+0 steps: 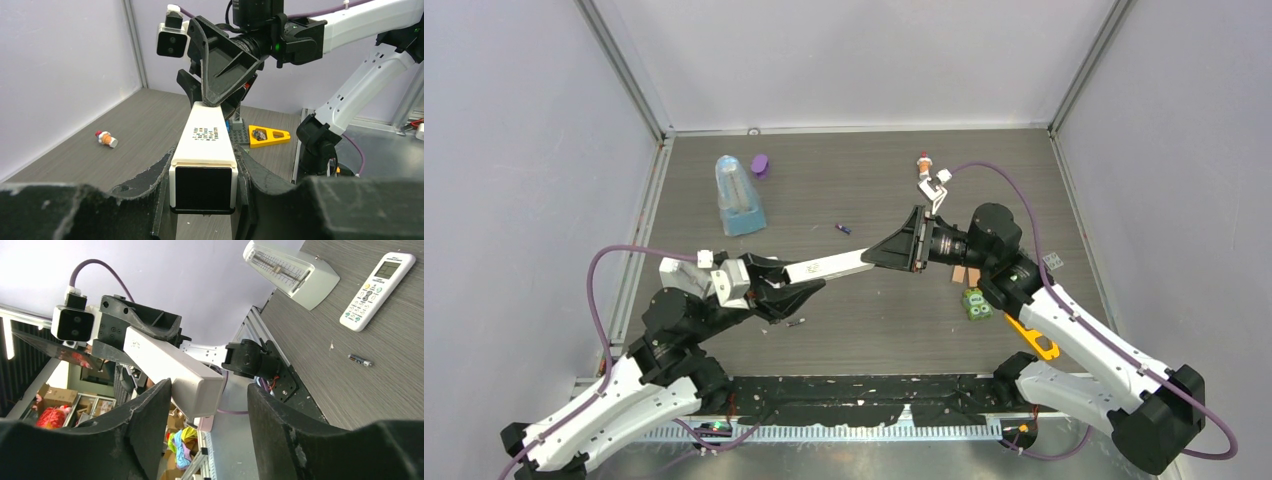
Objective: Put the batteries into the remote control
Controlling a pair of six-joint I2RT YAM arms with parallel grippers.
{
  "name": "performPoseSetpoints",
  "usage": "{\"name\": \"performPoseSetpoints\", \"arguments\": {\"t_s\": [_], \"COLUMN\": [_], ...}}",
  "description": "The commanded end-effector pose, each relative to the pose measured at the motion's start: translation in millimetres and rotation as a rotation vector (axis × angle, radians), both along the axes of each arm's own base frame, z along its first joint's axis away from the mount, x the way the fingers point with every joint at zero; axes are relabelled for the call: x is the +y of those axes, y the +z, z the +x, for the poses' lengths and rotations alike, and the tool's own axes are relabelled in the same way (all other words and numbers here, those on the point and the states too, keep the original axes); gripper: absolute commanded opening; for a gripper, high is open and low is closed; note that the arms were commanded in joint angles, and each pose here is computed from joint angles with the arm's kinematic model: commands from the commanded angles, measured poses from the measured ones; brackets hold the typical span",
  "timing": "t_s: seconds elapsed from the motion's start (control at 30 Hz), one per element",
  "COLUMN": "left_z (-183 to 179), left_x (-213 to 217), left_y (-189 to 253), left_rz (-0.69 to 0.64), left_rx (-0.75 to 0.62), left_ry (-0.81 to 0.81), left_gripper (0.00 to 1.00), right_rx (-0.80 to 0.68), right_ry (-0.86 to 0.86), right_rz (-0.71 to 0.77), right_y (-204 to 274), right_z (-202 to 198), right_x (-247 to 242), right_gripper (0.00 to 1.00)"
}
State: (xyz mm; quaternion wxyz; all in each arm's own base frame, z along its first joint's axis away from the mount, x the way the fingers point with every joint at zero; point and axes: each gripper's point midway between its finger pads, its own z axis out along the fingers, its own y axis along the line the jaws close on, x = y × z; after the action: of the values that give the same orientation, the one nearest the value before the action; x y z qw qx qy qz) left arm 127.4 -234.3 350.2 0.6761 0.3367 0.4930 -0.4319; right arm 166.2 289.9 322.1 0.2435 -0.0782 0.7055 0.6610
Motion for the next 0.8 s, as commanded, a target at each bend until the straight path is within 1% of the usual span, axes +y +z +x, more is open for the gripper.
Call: {"name": "performPoseSetpoints", "arguments": {"t_s": [0.0, 0.07, 0.3, 0.47, 0.53, 0.6, 0.67, 0.77], "left_z": [-4.7, -3.5, 0.6, 5.9, 6.6, 7.2, 7.9, 9.4], "left_x": [9.4, 7.7, 3.1, 3.0, 1.3, -0.3, -1.1, -2.5], "left_y": [40.9, 37.0, 23.5, 19.1, 17.7, 16.5, 15.4, 11.8], "left_rz": [-0.059, -0.041, 0.032, 0.059, 0.064, 0.069, 0.074, 0.084], "left_rx": [-0.105, -0.103, -0.088, -0.093, -0.089, -0.086, -0.082, -0.077], "left_ry": [0.015, 0.015, 0.017, 0.04, 0.037, 0.033, 0.033, 0.034], "left_gripper": [0.0, 0.0, 0.0, 0.0, 0.0, 0.0, 0.0, 0.0], "right_rx": [-0.067, -0.073, -0.095, -0.093, -0.094, -0.086, -0.083, -0.084], "right_ry": [-0.013, -0.013, -0.038, -0.051, -0.052, -0.052, -0.051, -0.055], "right_rz": [-0.018, -0.02, -0.057, -0.097, -0.099, -0.1, -0.101, -0.102], "right_y": [10.1, 10.6, 11.5, 10.8, 11.8, 11.8, 12.7, 14.3], "right_z": [-0.5, -1.0, 1.3, 0.4, 0.3, 0.5, 0.7, 1.1], "right_x": [-4.6, -5.0, -8.3, -12.2, -12.5, -12.2, -12.0, -12.2], "right_gripper": [0.63, 0.64, 0.52, 0.51, 0.48, 0.4, 0.36, 0.31]}}
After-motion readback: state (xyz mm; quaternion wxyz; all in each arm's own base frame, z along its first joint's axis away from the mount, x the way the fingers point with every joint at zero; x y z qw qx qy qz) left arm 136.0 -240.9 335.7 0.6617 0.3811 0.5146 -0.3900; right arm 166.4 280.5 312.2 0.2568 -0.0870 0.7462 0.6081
